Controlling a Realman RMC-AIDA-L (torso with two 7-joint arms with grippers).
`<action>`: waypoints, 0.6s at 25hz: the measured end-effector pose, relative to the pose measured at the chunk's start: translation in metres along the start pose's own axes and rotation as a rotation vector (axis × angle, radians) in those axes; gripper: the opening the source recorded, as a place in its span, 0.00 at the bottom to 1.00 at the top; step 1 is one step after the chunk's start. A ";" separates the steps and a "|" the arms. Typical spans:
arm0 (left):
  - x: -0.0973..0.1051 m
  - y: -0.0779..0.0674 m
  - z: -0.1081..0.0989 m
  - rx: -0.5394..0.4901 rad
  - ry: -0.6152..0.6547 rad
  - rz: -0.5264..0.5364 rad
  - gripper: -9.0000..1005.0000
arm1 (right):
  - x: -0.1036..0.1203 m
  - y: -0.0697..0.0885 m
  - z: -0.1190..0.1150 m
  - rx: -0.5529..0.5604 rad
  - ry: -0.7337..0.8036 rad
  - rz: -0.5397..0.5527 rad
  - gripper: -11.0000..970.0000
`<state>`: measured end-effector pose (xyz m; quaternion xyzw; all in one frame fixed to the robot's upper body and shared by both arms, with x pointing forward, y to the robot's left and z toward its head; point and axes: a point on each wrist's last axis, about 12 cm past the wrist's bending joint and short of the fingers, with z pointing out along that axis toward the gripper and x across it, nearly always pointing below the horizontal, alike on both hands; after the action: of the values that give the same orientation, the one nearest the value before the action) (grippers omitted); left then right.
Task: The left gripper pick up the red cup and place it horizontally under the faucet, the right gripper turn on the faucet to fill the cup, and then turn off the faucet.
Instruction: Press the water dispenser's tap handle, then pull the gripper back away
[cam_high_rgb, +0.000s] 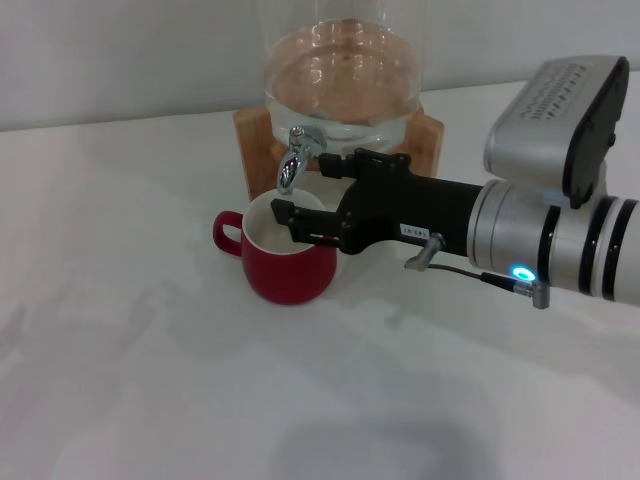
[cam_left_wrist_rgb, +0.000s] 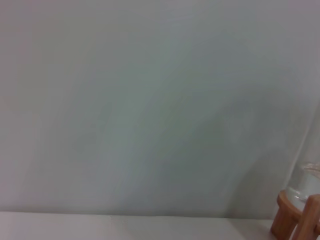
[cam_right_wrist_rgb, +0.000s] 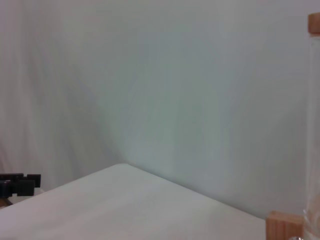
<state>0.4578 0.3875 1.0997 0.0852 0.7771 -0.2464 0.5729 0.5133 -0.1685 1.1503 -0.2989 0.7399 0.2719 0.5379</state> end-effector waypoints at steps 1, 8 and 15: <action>0.000 0.000 0.000 0.003 0.000 0.000 0.87 | 0.000 0.000 0.000 0.001 0.000 0.001 0.82; 0.000 -0.001 0.000 0.009 0.001 -0.001 0.87 | 0.001 -0.004 -0.004 0.017 0.000 0.008 0.82; 0.002 -0.001 0.000 0.009 0.002 -0.006 0.87 | 0.001 -0.007 -0.006 0.026 -0.003 0.009 0.82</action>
<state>0.4565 0.3862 1.0985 0.0856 0.7767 -0.2515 0.5711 0.5144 -0.1770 1.1507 -0.2882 0.7439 0.2652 0.5415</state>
